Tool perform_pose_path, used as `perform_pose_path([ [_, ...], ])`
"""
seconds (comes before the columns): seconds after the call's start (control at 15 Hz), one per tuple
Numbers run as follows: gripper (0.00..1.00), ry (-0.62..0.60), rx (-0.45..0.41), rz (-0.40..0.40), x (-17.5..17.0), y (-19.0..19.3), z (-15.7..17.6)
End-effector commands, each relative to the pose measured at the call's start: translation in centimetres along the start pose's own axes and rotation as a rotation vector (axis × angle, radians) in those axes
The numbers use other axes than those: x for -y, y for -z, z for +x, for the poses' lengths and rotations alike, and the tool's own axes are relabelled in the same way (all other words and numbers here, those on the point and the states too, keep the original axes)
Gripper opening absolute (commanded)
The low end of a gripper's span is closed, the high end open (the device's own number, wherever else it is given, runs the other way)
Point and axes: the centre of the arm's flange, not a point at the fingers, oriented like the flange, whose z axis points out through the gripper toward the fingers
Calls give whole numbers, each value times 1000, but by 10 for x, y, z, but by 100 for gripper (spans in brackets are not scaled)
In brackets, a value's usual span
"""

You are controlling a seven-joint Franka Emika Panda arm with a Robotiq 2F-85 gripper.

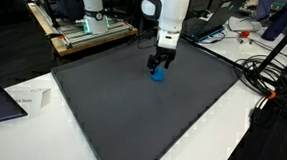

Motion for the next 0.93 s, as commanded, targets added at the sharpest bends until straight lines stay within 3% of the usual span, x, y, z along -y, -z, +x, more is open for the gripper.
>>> perform_pose_path([
  [0.0,84,-8,-2,-18,-3,-10,11],
  [0.07,68,-9,2,-20,-3,-12,12],
  [0.27,44,-10,11,-24,-4,-17,12],
  [0.73,6,-8,10,-24,-7,12,10],
  [0.87,5,-9,10,-25,-13,33,6],
])
